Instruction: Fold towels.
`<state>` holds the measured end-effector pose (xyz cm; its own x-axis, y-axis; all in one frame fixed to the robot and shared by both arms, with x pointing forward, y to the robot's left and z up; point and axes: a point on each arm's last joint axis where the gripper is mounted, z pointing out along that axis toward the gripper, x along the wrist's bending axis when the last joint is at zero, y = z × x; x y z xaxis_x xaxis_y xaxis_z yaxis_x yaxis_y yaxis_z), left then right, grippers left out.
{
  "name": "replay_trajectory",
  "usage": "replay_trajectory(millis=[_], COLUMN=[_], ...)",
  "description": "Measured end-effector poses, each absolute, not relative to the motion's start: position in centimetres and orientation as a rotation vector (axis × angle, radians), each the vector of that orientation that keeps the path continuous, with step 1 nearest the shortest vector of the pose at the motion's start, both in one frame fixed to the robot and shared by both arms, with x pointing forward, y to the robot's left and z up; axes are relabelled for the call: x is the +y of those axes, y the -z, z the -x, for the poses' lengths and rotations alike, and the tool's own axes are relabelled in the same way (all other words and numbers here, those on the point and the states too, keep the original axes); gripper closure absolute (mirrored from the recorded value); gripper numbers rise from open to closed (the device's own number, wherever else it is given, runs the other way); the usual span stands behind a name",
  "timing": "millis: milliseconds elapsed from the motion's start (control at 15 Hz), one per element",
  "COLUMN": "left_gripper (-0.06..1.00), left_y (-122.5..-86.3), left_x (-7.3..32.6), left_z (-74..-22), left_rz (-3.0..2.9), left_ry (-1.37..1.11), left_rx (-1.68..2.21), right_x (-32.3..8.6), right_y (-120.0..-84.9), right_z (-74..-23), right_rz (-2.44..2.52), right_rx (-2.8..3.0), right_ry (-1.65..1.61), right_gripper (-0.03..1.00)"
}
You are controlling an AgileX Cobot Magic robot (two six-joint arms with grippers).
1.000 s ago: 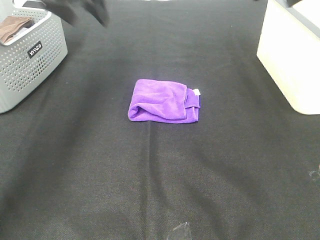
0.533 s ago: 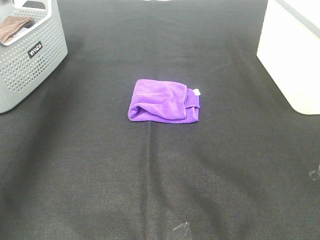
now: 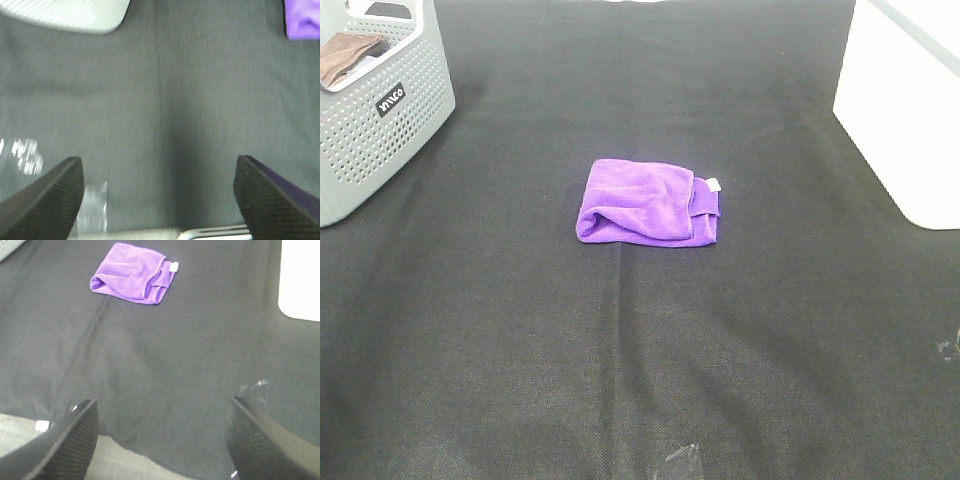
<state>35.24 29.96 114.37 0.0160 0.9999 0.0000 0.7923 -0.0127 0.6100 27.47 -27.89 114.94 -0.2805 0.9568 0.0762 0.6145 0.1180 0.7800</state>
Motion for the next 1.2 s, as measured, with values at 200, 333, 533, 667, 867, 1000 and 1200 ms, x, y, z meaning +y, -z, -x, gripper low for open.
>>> replay_trajectory(millis=[200,333,533,667,867,1000,1200], left_gripper=[0.19,0.19,0.19,0.19,0.19,0.19,0.19], left_y=[-111.2,-110.5,-109.1,-108.8,-105.9,-105.8,-105.4], left_x=[30.4,30.5,30.7,30.5,30.1,29.8,29.6], left_z=[-26.2,-24.6,-20.8,-20.1,-21.6,-22.3,-22.9], left_rz=[-1.723,-1.684,-1.562,-1.539,-1.617,-1.578,-1.552], left_ry=[-0.82,-0.876,-0.998,-0.994,-0.868,-0.865,-0.857], left_rx=[1.7,1.666,1.557,1.528,1.587,1.544,1.519], right_x=[-28.5,-28.7,-29.0,-29.0,-28.8,-28.8,-28.8], right_y=[-110.9,-109.9,-107.3,-105.9,-104.1,-103.7,-103.6], right_z=[-23.6,-23.0,-21.6,-21.6,-22.6,-23.2,-23.3], right_rz=[-1.456,-1.439,-1.401,-1.408,-1.442,-1.432,-1.428], right_rx=[1.898,1.889,1.859,1.865,1.893,1.866,1.858], right_ry=[-1.052,-1.05,-1.062,-1.056,-1.028,-1.048,-1.048], right_gripper=[0.29,0.29,0.29,0.29,0.29,0.29,0.29])
